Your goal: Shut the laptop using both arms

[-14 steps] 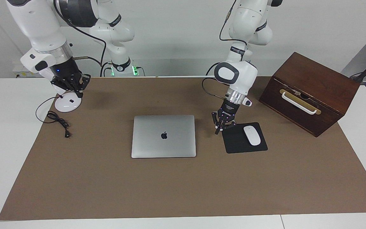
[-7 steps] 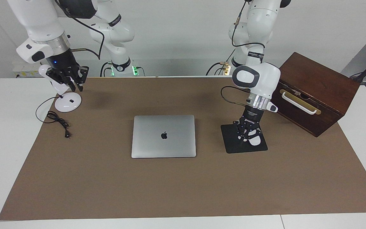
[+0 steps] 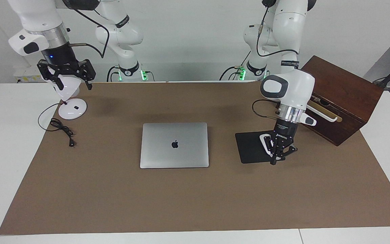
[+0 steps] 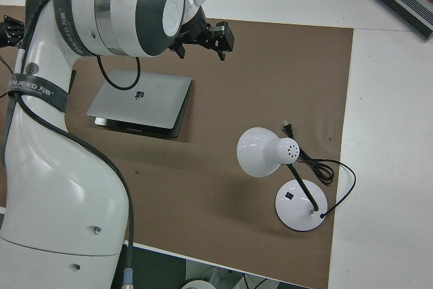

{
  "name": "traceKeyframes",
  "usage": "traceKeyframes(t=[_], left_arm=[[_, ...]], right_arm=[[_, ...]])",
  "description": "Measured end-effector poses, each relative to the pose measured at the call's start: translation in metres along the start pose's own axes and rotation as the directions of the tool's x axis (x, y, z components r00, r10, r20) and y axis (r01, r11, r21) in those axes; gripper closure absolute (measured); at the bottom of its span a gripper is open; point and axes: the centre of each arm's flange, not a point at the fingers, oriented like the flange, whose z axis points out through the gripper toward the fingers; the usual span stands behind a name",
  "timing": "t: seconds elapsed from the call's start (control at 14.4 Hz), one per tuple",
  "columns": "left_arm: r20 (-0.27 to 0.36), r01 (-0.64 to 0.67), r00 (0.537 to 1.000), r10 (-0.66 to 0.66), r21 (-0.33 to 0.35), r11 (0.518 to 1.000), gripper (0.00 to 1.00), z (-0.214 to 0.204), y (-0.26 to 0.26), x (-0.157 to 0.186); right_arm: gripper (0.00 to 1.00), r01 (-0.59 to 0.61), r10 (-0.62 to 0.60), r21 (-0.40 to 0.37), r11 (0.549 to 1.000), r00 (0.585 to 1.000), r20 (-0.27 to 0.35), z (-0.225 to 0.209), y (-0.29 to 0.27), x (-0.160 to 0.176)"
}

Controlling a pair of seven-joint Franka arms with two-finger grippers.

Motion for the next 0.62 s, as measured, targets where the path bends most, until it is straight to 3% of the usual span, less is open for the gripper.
traceKeyframes(t=[0.35,0.62], left_arm=[[-0.05,-0.291,0.954,0.297,0.109,0.951,0.99,-0.014,0.048,0.01],[-0.07,-0.502,0.836,0.543,0.302,0.811,0.99,-0.034,0.08,0.022]], right_arm=[[0.0,-0.028,0.028,-0.002,1.0,0.997,0.078,0.004,-0.005,-0.009],[0.0,-0.026,0.027,-0.004,1.0,0.992,0.125,0.005,-0.006,-0.017]])
